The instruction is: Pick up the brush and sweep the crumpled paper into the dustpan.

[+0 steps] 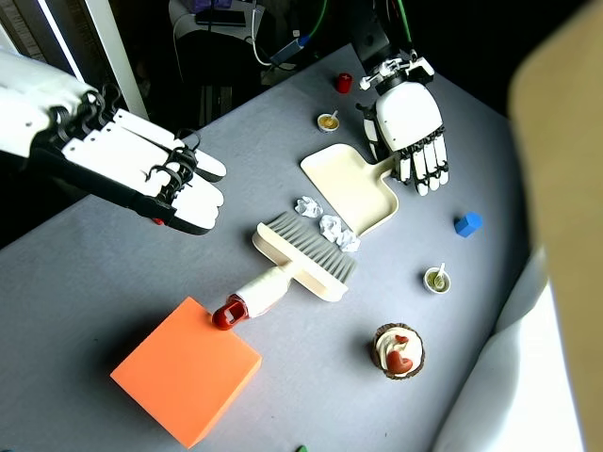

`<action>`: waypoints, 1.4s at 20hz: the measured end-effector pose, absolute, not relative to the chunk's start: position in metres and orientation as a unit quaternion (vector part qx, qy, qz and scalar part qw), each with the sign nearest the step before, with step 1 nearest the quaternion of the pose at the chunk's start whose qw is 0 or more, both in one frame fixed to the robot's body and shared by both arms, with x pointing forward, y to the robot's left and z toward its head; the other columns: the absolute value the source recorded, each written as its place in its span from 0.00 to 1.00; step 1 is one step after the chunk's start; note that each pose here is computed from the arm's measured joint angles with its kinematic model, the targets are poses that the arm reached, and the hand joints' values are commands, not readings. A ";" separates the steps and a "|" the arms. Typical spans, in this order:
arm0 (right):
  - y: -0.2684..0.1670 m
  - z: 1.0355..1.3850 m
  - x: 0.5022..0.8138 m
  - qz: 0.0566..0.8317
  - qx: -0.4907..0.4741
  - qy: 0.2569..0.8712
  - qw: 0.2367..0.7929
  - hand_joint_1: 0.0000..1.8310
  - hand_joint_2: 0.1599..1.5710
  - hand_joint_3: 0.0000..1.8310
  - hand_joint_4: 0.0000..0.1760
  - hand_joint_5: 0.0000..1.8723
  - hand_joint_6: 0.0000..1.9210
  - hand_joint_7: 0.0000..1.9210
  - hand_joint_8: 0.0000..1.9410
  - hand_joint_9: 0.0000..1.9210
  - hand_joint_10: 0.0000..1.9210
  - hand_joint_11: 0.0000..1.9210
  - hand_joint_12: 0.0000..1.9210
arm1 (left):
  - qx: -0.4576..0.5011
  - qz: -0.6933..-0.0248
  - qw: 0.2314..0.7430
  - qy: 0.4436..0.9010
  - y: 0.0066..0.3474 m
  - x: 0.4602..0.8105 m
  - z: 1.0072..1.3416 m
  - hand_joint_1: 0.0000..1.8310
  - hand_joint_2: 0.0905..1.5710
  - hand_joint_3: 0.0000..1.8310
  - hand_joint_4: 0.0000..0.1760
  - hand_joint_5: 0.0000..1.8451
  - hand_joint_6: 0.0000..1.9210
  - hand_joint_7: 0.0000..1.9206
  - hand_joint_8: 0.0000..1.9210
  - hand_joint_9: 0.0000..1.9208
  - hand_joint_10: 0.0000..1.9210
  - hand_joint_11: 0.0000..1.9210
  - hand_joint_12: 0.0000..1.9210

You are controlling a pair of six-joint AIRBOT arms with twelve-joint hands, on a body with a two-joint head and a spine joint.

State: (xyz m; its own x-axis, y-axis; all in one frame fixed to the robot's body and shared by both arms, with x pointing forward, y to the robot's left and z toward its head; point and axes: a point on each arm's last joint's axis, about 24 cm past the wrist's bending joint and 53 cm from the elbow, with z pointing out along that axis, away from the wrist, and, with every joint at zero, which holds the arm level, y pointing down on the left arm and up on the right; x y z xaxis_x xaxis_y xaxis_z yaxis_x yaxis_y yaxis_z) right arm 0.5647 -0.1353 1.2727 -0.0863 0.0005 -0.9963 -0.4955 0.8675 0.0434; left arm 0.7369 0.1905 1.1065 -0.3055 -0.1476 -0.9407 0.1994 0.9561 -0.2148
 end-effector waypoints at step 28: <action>-0.083 1.251 0.597 0.014 -0.173 0.651 0.739 0.58 0.58 0.00 0.00 0.08 0.00 0.09 0.00 0.09 0.00 0.08 0.00 | 0.017 -0.158 0.612 0.775 0.192 0.785 1.148 0.61 0.72 0.00 0.00 0.49 0.56 0.21 0.00 0.16 0.00 0.14 0.01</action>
